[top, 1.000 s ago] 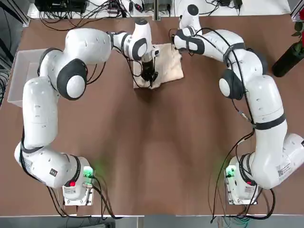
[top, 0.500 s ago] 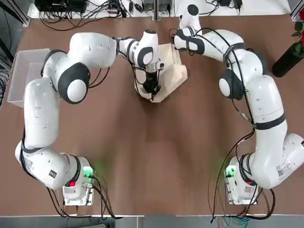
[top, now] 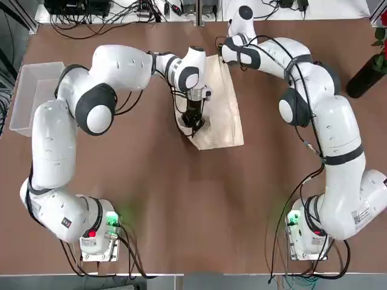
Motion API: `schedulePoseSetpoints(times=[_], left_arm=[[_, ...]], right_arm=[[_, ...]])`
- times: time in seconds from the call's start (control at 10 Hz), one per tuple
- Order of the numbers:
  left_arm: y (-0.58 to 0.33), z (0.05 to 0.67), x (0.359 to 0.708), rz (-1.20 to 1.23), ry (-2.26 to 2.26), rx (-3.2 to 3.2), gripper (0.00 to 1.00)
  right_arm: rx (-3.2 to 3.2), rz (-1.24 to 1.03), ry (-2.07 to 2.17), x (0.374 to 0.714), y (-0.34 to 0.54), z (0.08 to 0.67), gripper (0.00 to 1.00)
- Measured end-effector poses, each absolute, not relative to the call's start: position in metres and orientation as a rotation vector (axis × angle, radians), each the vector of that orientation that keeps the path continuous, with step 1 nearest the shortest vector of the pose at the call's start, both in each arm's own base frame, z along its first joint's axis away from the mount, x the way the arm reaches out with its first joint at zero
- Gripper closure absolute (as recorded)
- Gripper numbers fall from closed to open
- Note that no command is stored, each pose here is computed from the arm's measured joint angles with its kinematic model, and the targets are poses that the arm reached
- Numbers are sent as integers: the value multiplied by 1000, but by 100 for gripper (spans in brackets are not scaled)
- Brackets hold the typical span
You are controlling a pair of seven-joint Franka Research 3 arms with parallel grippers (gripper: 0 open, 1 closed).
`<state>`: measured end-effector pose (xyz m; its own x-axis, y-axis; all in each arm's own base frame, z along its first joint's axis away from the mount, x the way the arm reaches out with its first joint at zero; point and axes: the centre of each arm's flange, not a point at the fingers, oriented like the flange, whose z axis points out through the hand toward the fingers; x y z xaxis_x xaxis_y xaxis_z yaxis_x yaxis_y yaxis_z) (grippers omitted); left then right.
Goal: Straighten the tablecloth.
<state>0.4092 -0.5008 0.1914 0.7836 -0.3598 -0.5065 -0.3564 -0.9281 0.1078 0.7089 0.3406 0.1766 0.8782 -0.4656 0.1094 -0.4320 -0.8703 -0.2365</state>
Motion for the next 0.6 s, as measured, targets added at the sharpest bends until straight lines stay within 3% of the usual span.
schedulePoseSetpoints(times=[0.3,0.4,0.6], left_arm=[[-502,194,397,-922,-632,2957,90],[-502,196,392,-954,-648,2956,83],[-500,200,390,-991,-660,2957,52]], right_arm=[[-2844,-241,687,709,340,177,99],[-2844,-241,688,709,340,177,99],[-2844,-241,688,709,340,177,98]])
